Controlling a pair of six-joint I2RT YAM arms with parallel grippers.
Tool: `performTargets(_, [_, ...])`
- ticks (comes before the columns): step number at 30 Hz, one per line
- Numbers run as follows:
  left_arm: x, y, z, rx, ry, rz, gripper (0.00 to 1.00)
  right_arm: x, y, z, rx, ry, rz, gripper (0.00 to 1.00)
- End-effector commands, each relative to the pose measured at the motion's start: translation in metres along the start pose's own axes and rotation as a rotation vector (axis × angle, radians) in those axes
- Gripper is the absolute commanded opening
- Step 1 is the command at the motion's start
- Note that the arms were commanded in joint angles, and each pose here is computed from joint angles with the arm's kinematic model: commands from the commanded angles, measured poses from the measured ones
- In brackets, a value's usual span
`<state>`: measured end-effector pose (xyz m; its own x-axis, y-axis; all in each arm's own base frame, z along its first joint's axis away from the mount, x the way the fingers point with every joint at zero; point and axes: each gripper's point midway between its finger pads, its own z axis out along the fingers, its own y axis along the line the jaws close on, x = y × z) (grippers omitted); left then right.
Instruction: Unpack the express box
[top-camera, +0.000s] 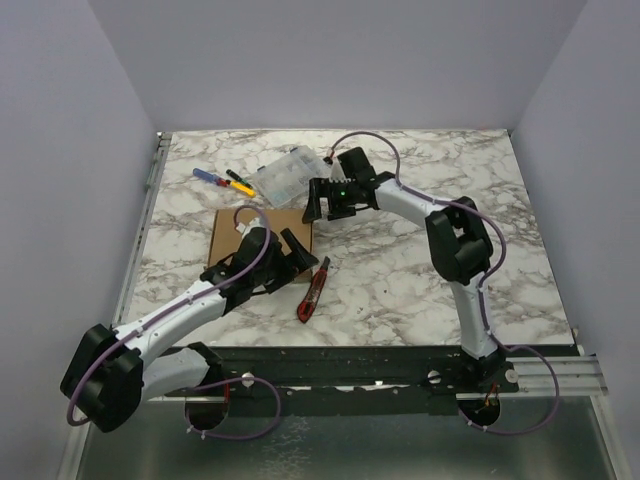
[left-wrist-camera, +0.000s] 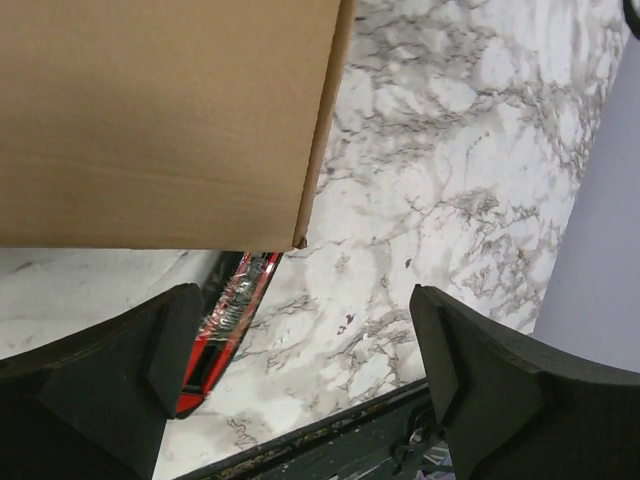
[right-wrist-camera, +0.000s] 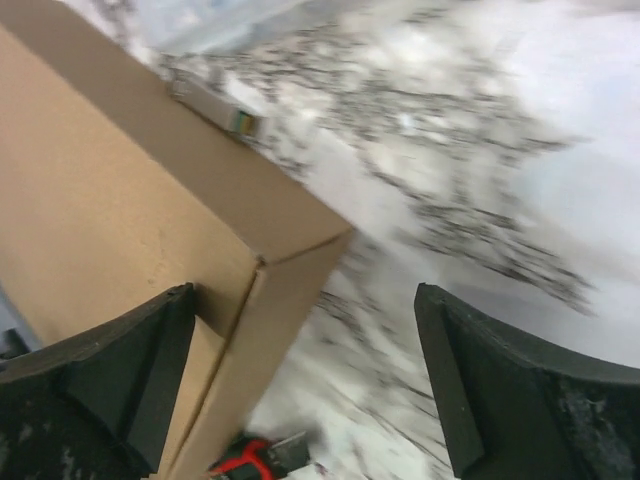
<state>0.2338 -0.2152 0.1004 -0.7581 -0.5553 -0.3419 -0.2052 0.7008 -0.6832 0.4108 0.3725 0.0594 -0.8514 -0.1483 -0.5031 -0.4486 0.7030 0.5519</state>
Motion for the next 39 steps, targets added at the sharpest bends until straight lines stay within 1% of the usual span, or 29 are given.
performTargets(1, [-0.025,-0.043,-0.013,0.122,-0.074,0.202,0.98,0.003,-0.025,-0.037,0.179,-0.003,-0.047,1.00])
performTargets(3, [-0.038,-0.046,-0.027,0.127,-0.129,0.302,0.99,0.004,-0.028,-0.048,0.212,-0.031,-0.064,1.00])
performTargets(5, [-0.058,-0.045,-0.044,0.098,-0.212,0.382,0.99,0.003,-0.029,-0.058,0.238,-0.068,-0.076,1.00])
performTargets(8, [-0.090,-0.037,-0.068,0.041,-0.314,0.431,0.99,0.002,-0.033,-0.072,0.284,-0.100,-0.095,1.00])
performTargets(10, [-0.110,-0.028,-0.077,-0.006,-0.353,0.444,0.99,0.000,-0.034,-0.083,0.308,-0.143,-0.098,1.00])
performTargets(12, [-0.130,-0.013,-0.082,-0.064,-0.368,0.440,0.99,-0.001,-0.027,-0.090,0.289,-0.202,-0.093,1.00])
performTargets(15, [-0.161,0.017,-0.087,-0.150,-0.381,0.383,0.99,0.013,-0.011,-0.095,0.218,-0.259,-0.100,1.00])
performTargets(17, [-0.183,0.041,-0.092,-0.209,-0.418,0.310,0.99,0.027,0.009,-0.097,0.145,-0.270,-0.127,1.00])
performTargets(20, [-0.197,0.069,-0.094,-0.257,-0.440,0.213,0.99,0.050,0.037,-0.091,0.032,-0.251,-0.195,0.99])
performTargets(23, [-0.198,0.093,-0.085,-0.302,-0.423,0.155,0.99,0.071,0.054,-0.082,0.005,-0.214,-0.226,0.98])
performTargets(26, [-0.194,0.107,-0.075,-0.313,-0.407,0.142,0.99,0.081,0.066,-0.071,-0.018,-0.203,-0.226,0.96])
performTargets(28, [-0.192,0.113,-0.069,-0.316,-0.403,0.144,0.99,0.086,0.072,-0.065,-0.030,-0.187,-0.221,0.93])
performTargets(29, [-0.191,0.113,-0.065,-0.305,-0.395,0.149,0.99,0.088,0.072,-0.063,-0.024,-0.187,-0.216,0.93])
performTargets(32, [-0.183,0.107,-0.050,-0.241,-0.319,0.169,0.99,0.093,0.070,-0.059,-0.008,-0.184,-0.211,0.90])
performTargets(36, [-0.177,0.113,-0.040,-0.244,-0.263,0.179,0.99,0.099,0.063,-0.064,0.020,-0.190,-0.189,0.89])
performTargets(39, [-0.176,0.113,-0.037,-0.239,-0.248,0.187,0.99,0.102,0.060,-0.067,0.027,-0.204,-0.179,0.90])
